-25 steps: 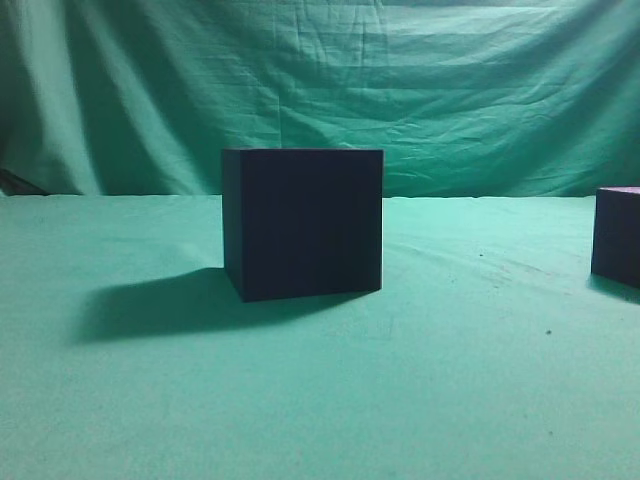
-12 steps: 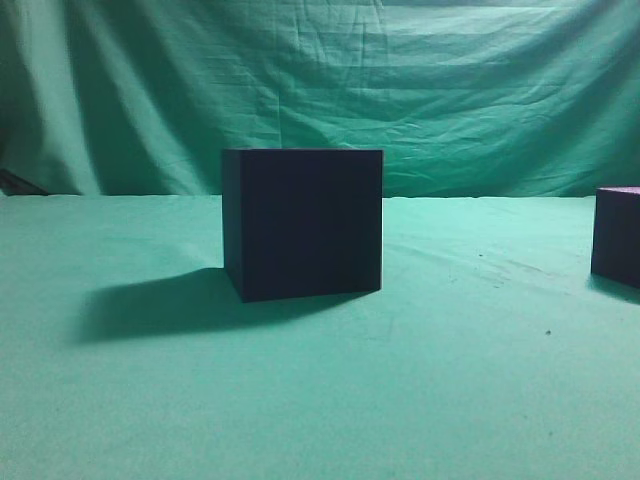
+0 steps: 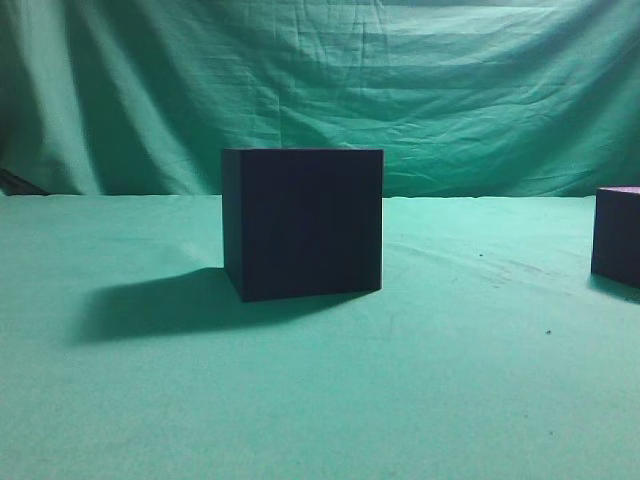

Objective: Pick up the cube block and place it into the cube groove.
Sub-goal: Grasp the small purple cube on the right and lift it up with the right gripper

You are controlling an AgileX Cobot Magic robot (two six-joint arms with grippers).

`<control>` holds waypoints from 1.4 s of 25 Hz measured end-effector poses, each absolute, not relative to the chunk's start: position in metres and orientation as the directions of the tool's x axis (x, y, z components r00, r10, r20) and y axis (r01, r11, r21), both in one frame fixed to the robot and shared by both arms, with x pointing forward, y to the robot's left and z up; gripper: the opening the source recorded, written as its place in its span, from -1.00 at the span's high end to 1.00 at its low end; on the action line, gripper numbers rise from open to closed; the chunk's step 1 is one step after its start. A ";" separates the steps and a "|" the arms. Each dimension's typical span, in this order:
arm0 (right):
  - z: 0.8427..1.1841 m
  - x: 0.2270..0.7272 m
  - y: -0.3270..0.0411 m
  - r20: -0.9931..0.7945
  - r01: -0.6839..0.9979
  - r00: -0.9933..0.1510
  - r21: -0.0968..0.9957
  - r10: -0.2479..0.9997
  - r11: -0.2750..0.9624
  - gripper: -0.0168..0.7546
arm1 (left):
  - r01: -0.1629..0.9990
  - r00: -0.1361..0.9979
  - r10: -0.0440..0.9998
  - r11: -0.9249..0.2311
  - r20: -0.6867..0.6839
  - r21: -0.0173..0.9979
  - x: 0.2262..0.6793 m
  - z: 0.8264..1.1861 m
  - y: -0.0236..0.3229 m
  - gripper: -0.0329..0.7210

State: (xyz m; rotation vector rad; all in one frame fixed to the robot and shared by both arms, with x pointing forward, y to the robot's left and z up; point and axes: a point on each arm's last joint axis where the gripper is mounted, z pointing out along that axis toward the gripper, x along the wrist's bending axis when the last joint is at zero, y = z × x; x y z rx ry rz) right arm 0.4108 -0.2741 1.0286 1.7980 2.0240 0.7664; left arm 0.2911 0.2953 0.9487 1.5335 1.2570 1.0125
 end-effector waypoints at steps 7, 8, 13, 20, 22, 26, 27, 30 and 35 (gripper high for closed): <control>1.030 0.461 -0.241 0.054 0.886 -0.325 0.366 0.944 0.284 0.96 | 0.265 0.154 0.986 -0.097 0.057 0.959 0.291 0.949 0.295 0.91; 1.030 0.466 -0.237 0.042 0.887 -0.337 0.349 0.941 0.302 0.96 | 0.265 0.154 0.986 -0.097 0.057 0.959 0.291 0.949 0.295 0.91; 1.021 0.491 -0.227 0.027 0.899 -0.353 0.289 0.935 0.331 0.66 | 0.265 0.154 0.986 -0.097 0.057 0.959 0.291 0.949 0.295 0.91; 0.999 0.506 -0.224 0.029 0.912 -0.350 0.239 0.936 0.333 -0.55 | 0.265 0.154 0.986 -0.097 0.057 0.959 0.291 0.949 0.295 0.91; 0.990 0.512 -0.222 0.028 0.914 -0.349 0.232 0.937 0.333 -0.74 | 0.265 0.154 0.986 -0.097 0.057 0.959 0.291 0.949 0.295 0.91; 0.973 0.521 -0.220 0.028 0.918 -0.346 0.216 0.938 0.332 -0.71 | 0.265 0.154 0.986 -0.097 0.057 0.959 0.291 0.949 0.295 0.91; 0.969 0.522 -0.220 0.029 0.920 -0.345 0.206 0.938 0.333 -0.58 | 0.265 0.154 0.986 -0.097 0.057 0.959 0.291 0.949 0.295 0.91; 0.963 0.525 -0.219 0.025 0.922 -0.347 0.194 0.937 0.336 -0.17 | 0.265 0.154 0.986 -0.097 0.057 0.959 0.291 0.949 0.295 0.91; 0.977 0.532 -0.217 0.032 0.925 -0.343 0.185 0.939 0.332 -0.15 | 0.265 0.154 0.986 -0.097 0.057 0.959 0.291 0.949 0.295 0.91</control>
